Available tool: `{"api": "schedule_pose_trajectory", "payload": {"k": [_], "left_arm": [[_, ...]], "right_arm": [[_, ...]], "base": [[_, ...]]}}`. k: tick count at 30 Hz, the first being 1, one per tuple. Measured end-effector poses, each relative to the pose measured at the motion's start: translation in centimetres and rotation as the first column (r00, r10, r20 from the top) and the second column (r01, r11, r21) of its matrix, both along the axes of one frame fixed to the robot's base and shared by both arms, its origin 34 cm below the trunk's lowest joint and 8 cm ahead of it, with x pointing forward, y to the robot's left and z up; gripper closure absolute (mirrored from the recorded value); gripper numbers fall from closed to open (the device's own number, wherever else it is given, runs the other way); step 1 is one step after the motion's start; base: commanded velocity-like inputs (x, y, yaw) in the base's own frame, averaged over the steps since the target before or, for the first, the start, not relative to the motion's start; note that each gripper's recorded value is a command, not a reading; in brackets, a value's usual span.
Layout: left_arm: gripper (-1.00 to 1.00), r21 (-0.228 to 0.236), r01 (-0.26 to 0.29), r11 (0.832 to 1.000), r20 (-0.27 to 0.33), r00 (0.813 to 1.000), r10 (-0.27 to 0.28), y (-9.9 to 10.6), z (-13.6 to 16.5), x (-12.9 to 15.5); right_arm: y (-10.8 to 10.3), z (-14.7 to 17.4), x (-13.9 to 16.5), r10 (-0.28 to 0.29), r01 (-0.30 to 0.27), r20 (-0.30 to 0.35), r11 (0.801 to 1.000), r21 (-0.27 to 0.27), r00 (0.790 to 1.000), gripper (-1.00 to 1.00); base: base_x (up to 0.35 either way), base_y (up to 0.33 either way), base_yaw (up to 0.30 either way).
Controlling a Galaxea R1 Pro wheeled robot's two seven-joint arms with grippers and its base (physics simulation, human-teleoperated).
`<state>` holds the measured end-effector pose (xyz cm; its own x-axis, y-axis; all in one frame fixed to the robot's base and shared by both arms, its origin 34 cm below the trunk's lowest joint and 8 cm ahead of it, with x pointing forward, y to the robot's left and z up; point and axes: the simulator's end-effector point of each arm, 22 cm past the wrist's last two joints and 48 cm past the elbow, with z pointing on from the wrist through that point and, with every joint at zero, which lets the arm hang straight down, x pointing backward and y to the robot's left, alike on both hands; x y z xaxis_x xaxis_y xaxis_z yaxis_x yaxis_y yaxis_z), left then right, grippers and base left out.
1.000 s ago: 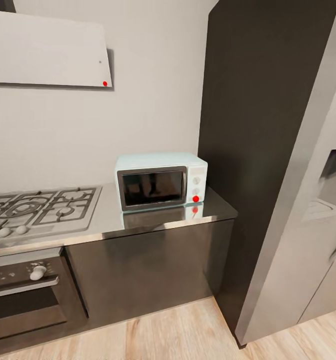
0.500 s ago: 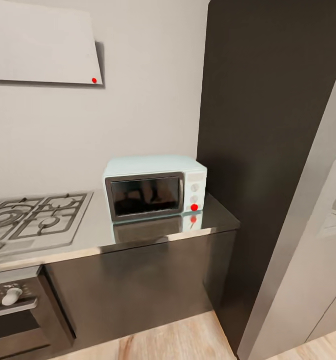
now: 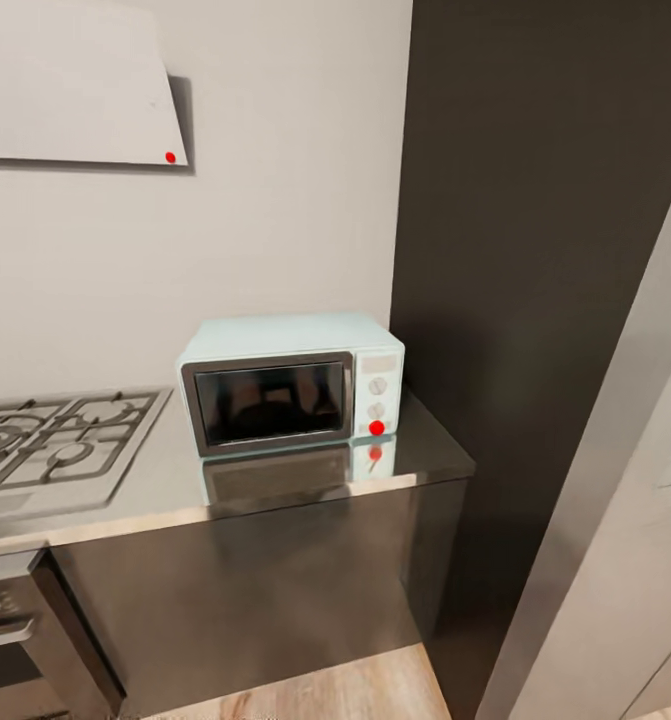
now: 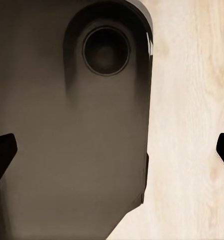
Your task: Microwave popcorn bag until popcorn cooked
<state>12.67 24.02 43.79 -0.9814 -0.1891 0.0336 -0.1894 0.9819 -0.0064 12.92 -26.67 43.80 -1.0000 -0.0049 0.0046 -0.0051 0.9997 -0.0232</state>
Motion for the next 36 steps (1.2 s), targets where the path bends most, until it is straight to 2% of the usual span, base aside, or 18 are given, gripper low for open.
{"api": "schedule_pose_trajectory", "payload": {"k": [18, 28, 36], "left_arm": [[-1.0, 0.0, -0.002, 1.0, 0.0, 1.0, 0.002, -0.02, 0.0, 0.0], [-1.0, 0.0, -0.001, 1.0, 0.0, 1.0, 0.001, 0.0, 0.0, -0.01], [-1.0, 0.0, -0.015, 1.0, -0.001, 1.0, 0.015, -0.06, -0.01, 0.01]], "right_arm": [[-0.01, 0.0, 0.0, 0.001, -0.001, 0.0, 1.0, 0.0, 1.0, -1.0], [-0.01, 0.0, 0.0, 0.005, -0.005, 0.0, 1.0, 0.0, 1.0, -1.0], [0.14, -0.01, 0.0, 0.008, -0.008, 0.0, 1.0, 0.003, 1.0, -1.0]], "base": [[0.001, -0.001, 0.262], [-0.007, 0.0, 0.017], [-0.212, 0.0, 0.0]]}}
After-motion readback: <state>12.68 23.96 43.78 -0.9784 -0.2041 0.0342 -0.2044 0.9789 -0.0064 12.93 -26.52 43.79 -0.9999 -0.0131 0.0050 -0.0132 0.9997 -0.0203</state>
